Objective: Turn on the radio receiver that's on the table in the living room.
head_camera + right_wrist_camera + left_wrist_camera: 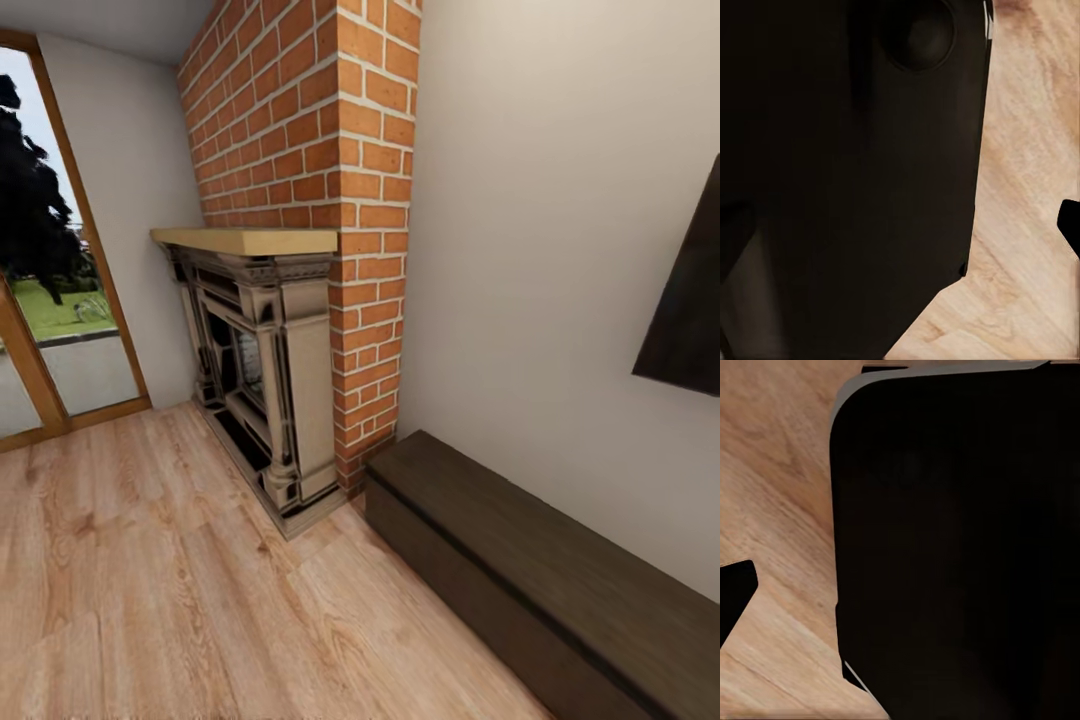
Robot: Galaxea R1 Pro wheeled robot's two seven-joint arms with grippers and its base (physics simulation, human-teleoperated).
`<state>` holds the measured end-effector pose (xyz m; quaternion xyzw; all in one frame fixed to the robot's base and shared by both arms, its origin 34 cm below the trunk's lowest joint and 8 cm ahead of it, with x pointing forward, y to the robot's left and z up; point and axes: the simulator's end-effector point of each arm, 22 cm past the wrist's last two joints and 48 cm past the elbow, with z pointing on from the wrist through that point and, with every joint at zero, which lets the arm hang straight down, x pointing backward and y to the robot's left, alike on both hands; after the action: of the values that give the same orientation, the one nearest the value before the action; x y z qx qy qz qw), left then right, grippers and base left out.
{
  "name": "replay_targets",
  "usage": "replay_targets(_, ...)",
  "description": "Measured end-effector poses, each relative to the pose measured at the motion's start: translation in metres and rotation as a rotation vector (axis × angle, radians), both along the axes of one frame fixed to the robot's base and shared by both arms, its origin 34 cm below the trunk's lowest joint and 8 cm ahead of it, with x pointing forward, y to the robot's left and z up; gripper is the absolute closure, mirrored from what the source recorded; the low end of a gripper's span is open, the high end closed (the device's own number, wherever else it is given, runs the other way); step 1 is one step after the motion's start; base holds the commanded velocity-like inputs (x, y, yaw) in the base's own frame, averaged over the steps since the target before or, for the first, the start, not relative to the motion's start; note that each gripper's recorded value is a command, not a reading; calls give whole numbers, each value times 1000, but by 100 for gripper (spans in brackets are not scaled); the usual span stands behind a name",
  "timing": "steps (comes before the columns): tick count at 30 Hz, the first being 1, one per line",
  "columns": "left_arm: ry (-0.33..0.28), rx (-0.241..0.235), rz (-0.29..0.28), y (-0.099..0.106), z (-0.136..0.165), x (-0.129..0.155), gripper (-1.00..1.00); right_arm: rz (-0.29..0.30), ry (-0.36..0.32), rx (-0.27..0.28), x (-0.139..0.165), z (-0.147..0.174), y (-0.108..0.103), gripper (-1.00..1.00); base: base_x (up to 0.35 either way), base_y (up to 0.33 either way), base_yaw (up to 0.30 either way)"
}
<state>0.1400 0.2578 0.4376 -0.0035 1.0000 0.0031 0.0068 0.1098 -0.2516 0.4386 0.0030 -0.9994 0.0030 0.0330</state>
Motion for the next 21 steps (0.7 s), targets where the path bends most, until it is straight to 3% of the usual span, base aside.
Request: replay_targets(21,27,0,0,0,0,-10,-100,2,26,-1,-10,1,0,-100,0,0,196)
